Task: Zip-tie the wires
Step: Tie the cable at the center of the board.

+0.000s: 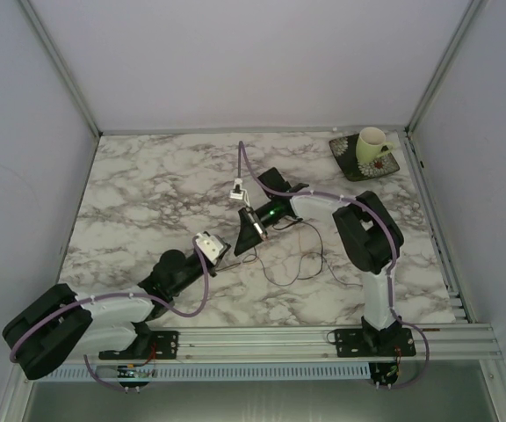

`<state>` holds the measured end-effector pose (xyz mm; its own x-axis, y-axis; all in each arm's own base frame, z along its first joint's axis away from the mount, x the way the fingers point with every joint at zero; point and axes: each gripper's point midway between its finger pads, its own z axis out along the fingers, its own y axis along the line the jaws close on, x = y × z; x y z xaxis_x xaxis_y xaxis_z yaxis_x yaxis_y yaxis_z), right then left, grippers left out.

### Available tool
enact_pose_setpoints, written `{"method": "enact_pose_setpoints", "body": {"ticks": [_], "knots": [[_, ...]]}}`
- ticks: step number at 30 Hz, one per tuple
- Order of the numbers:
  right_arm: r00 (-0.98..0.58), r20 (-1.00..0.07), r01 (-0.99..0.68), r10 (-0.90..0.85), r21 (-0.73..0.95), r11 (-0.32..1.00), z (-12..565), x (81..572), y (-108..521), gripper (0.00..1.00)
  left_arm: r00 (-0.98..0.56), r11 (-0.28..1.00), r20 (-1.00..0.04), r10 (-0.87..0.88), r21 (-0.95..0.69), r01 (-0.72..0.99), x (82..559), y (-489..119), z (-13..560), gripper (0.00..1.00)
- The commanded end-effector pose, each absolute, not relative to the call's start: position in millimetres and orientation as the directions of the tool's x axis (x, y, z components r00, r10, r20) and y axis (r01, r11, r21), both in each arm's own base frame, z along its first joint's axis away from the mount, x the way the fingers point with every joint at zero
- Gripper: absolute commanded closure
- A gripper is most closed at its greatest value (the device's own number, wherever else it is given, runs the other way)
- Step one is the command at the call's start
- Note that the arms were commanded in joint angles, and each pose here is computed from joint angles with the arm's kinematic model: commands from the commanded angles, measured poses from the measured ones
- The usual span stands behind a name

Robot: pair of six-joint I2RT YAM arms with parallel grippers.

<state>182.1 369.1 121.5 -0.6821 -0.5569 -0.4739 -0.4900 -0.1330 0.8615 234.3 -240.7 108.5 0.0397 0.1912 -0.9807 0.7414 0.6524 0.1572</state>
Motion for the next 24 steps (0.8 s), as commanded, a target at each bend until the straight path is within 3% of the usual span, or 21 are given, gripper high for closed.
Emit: {"method": "enact_pose_setpoints", "body": {"ticks": [1, 24], "knots": [[-0.664, -0.514, -0.51, -0.543, 0.842, -0.174, 132, 190, 377, 1.0, 0.063, 0.636, -0.981, 0.186, 0.169, 0.753, 232, -245, 111, 1.0], [-0.687, -0.488, -0.508, -0.539, 0.852, -0.125, 129, 208, 386, 1.0, 0.055, 0.616, -0.979, 0.195, 0.166, 0.77, 228, -251, 105, 1.0]]}}
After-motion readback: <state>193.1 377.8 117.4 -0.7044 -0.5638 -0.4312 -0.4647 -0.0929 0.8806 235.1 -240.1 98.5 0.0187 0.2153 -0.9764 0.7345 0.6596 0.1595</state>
